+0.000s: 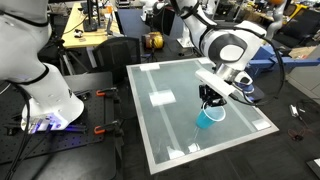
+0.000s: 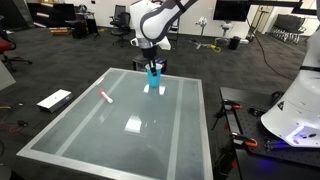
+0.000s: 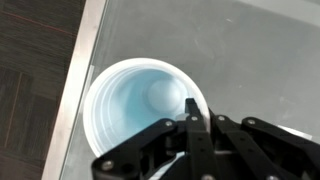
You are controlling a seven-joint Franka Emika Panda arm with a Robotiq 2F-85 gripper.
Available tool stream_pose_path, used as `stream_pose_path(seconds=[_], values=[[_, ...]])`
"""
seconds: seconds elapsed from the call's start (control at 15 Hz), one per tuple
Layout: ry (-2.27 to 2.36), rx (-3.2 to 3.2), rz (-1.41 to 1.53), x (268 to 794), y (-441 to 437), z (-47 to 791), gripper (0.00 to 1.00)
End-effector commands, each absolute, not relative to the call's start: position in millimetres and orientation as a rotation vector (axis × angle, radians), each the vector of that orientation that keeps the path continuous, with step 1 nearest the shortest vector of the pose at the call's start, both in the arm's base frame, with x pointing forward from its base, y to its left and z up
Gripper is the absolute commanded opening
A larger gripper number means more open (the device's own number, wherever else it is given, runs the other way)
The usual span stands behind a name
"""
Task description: Move the blue cup to the center of the table
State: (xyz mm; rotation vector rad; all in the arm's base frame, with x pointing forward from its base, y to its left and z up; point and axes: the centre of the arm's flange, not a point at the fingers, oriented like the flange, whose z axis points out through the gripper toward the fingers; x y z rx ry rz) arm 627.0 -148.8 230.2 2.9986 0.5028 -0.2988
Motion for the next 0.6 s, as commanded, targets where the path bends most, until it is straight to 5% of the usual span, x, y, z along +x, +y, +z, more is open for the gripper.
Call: stream_pose_path(seconds=[0.0,0.53], values=[[0.517,2.971,-0.279,627,-126,241,0.01],[0.613,2.913,-0.261,633,-24,226,0.01]])
